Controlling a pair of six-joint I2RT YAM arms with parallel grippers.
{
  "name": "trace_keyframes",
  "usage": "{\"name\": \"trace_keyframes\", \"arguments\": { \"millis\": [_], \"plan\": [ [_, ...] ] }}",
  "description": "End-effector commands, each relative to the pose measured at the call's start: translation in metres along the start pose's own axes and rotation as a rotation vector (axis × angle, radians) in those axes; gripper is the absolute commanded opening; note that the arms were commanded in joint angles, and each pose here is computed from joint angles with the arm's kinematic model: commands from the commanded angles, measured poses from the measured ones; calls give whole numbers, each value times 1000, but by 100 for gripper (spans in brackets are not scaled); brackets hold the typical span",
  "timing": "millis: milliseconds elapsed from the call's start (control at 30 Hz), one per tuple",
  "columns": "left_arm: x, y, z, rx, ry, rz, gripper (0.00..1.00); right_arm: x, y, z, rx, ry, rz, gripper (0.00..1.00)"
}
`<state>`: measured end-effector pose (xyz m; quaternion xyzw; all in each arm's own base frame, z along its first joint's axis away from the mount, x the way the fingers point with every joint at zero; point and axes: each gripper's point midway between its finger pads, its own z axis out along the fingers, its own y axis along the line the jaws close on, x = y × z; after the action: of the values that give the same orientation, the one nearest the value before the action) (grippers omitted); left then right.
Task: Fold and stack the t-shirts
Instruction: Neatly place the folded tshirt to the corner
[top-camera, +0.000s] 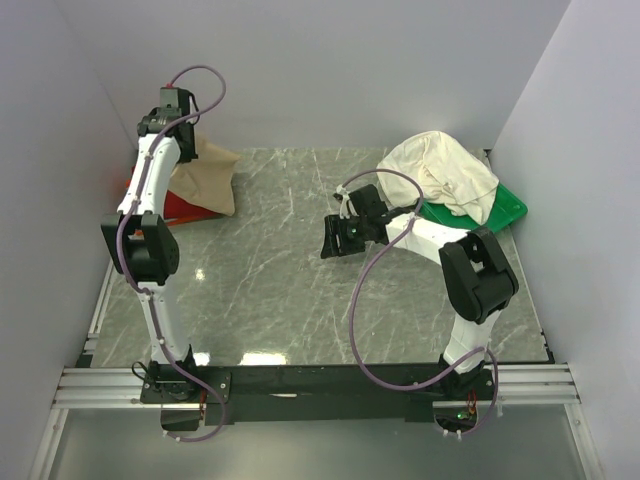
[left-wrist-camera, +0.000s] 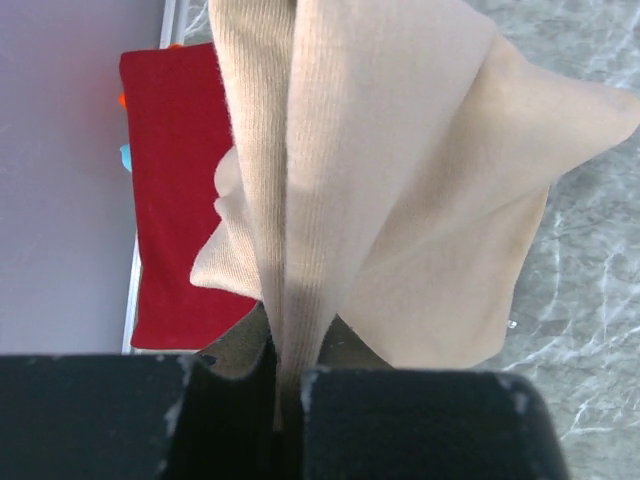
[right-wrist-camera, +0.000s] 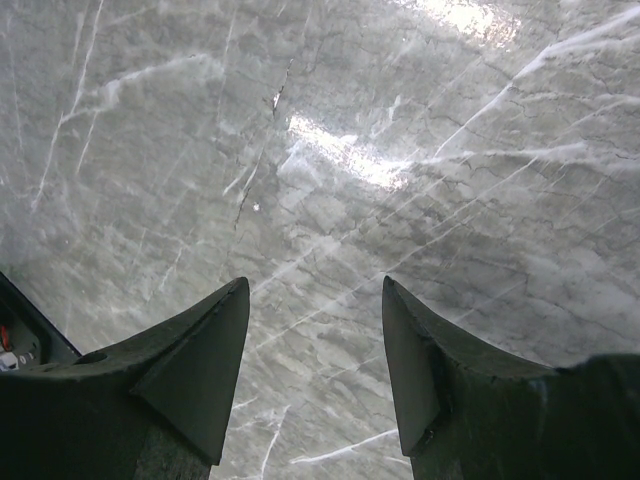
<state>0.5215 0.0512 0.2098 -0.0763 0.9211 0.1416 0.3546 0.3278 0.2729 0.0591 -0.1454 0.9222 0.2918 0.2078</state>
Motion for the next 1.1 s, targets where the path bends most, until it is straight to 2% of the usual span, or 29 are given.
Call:
{"name": "trace_keyframes", "arguments": {
  "millis": [0,300,633,700,733,767,800,867,967,1067],
  "plan": [
    [-31,25,-24,6,-101,-46,0,-17,17,-19,-41,-72,-43,63],
    [-15,67,13,-28,-52,-116,0,-17,20,-24,-45,-82,-52,63],
    [3,90,47,-42,7,-185,2,-15,19,-27,-43,-83,-54,63],
    [6,100,51,-79,19,-217,28,-15,19,-27,-43,-84,-57,63],
    [11,103,52,-93,40,-243,44,-14,19,-27,-42,-81,-56,63],
    [10,108,51,-127,39,-256,73,-15,20,-28,-44,-86,-58,64],
    [5,114,47,-152,27,-270,80,-15,19,-29,-43,-87,-57,65],
    [0,119,39,-180,6,-302,87,-17,20,-33,-40,-99,-61,65],
    [-22,132,3,-217,-91,-370,92,-19,23,-38,-38,-114,-65,66],
    [-25,130,-21,-228,-153,-436,93,-21,25,-45,-33,-131,-67,66]
  ]
}}
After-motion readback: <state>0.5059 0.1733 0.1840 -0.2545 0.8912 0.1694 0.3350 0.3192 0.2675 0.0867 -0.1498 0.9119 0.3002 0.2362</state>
